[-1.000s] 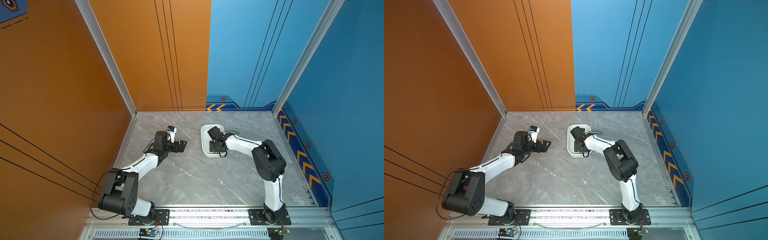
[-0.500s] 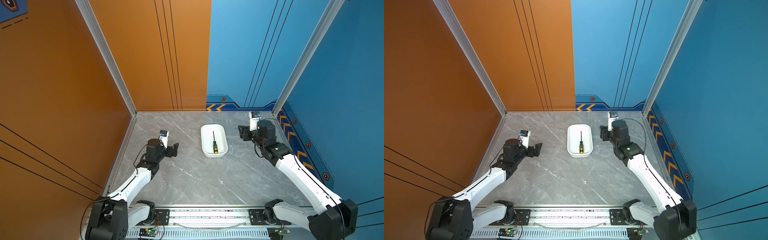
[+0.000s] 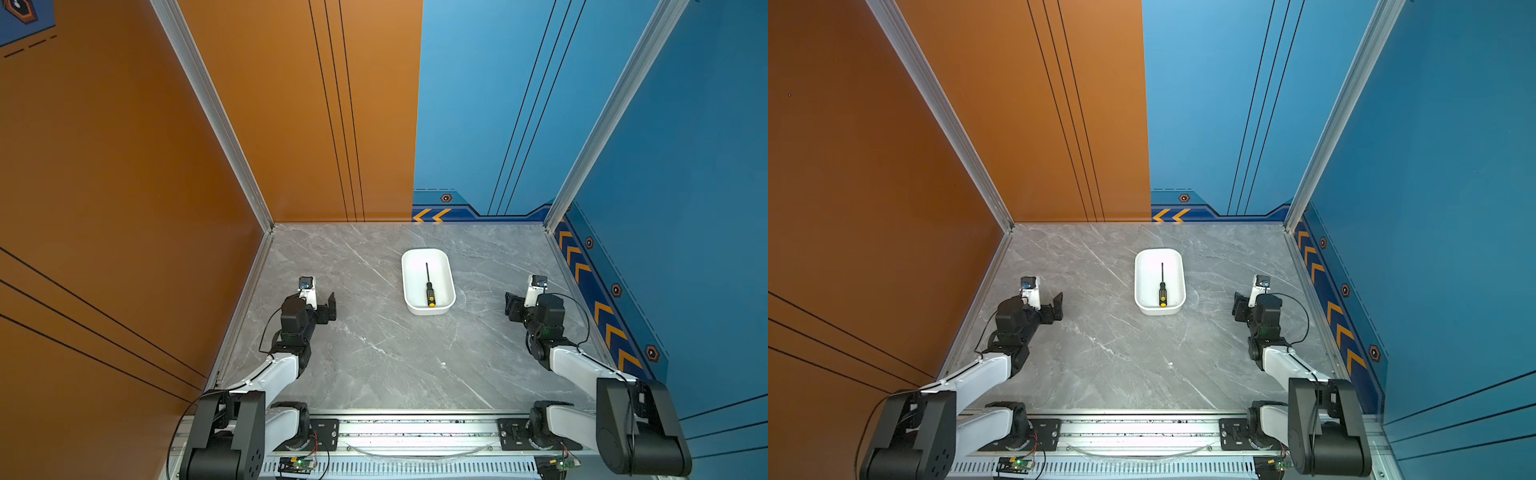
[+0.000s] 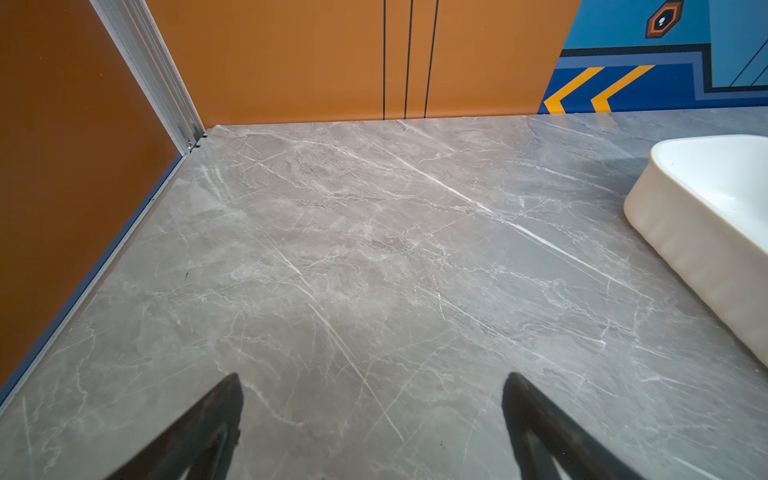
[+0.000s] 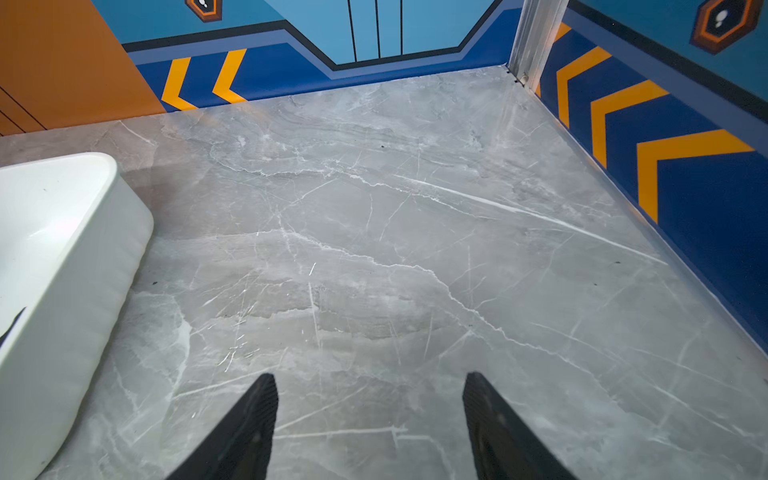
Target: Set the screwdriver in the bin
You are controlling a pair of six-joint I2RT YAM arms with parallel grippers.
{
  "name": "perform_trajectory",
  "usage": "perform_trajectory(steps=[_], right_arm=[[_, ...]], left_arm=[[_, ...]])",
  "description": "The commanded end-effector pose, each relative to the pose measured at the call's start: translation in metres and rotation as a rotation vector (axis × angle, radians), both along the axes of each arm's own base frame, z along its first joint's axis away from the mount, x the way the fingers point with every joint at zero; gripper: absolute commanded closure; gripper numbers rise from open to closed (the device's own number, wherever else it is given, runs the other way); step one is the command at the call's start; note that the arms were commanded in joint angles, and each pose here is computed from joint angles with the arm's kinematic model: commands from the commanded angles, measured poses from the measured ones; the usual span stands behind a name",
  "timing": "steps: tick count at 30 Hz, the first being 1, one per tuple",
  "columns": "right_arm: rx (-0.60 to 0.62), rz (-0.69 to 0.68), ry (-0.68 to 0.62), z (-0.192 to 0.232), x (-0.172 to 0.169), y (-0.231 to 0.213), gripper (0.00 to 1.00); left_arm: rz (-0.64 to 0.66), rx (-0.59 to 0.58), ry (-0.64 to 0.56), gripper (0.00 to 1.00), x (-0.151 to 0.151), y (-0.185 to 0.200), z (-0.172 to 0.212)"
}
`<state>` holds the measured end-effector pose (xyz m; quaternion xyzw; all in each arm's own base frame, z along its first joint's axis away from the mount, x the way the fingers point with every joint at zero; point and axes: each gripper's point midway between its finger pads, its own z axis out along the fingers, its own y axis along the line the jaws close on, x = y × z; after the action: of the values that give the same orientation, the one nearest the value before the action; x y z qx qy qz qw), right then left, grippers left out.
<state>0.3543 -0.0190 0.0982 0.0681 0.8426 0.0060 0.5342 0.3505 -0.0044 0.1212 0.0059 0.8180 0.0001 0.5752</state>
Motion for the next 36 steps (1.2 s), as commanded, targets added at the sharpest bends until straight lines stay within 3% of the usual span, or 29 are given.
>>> perform_trajectory(steps=[1,8,13,19,20,24,36], right_arm=[[0.002,-0.019,-0.165,0.025,0.018,-0.003,0.31],[-0.011,-0.016,-0.157,0.012,0.030,-0.004,0.31],[-0.013,-0.019,-0.143,-0.003,0.035,-0.003,0.31],[-0.061,-0.018,-0.100,-0.005,0.040,0.002,0.30],[-0.068,-0.020,-0.097,-0.006,0.040,0.003,0.28],[-0.071,-0.020,-0.096,-0.006,0.040,0.003,0.00],[-0.081,-0.023,-0.098,-0.005,0.040,0.004,0.00]], left_arm=[[-0.015,-0.004,-0.080,0.02,0.005,0.000,0.008],[-0.024,-0.005,-0.112,0.02,0.020,0.002,0.002],[-0.044,-0.023,-0.063,0.02,0.039,0.001,-0.025],[-0.081,-0.037,-0.016,0.02,0.044,-0.002,-0.030],[-0.081,-0.039,-0.014,0.02,0.044,-0.002,-0.031],[-0.079,-0.037,-0.015,0.02,0.044,-0.002,-0.030],[-0.074,-0.032,-0.016,0.02,0.044,-0.002,-0.030]])
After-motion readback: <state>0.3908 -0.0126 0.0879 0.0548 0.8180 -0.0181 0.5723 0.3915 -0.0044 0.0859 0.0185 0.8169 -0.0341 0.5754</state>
